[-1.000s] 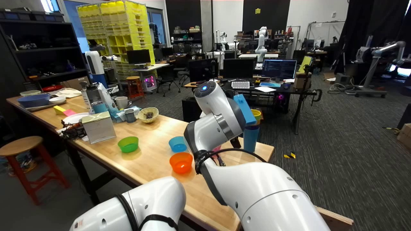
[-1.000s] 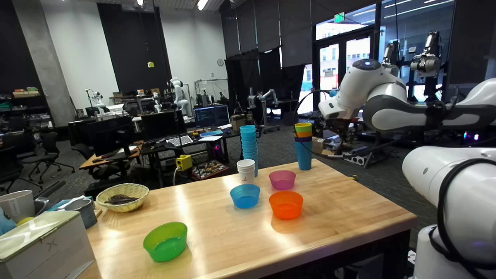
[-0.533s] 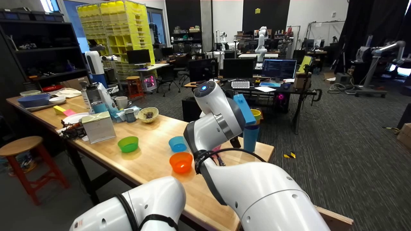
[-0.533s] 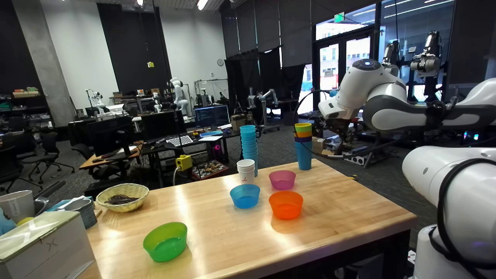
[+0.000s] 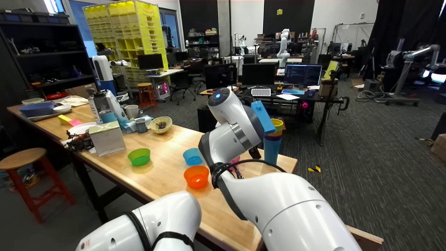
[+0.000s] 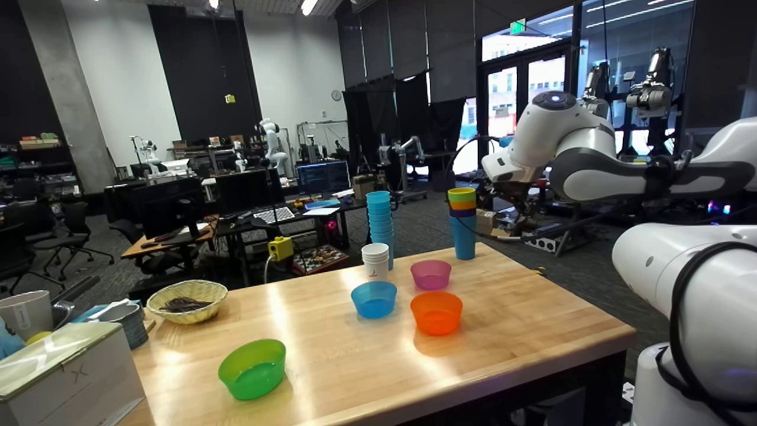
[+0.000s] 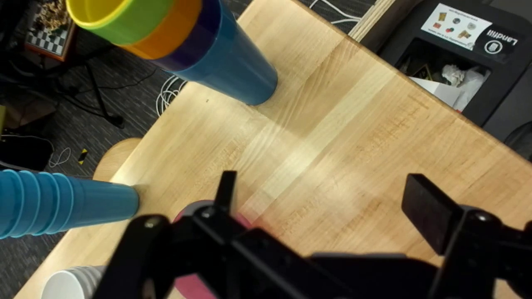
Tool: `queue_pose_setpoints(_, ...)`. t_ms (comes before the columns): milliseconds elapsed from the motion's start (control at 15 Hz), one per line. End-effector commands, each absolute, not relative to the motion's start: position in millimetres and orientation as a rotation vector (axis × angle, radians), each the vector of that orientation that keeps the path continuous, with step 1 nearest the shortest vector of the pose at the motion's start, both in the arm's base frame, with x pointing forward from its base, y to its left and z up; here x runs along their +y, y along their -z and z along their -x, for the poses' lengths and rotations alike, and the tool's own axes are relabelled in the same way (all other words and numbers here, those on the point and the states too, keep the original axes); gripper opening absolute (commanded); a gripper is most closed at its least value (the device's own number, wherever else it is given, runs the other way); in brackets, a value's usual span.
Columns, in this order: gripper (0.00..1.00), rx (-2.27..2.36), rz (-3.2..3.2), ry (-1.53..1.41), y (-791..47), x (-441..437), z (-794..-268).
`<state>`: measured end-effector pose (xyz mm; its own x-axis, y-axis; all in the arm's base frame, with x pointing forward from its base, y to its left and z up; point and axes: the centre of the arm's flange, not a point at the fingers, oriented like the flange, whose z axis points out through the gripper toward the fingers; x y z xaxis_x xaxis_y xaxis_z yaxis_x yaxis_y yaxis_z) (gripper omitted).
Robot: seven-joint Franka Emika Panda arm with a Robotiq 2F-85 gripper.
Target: Put the purple bowl inside the orange bowl
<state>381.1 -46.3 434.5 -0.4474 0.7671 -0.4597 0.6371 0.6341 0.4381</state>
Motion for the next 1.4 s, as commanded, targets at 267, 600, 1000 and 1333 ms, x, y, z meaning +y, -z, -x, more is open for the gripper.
queue_pose_setpoints(267, 1.0, 2.203, -0.937, -0.222, -461.7, 8.0, -391.9)
queue_pose_setpoints(600, 1.0, 2.354, -0.749, -0.238, -457.2, 52.8, -388.6)
queue_pose_setpoints(1000, 1.0, 2.495, -0.665, -0.302, -433.6, 76.8, -411.3)
queue_pose_setpoints(1333, 1.0, 2.57, -0.705, -0.231, -391.1, 78.0, -433.1)
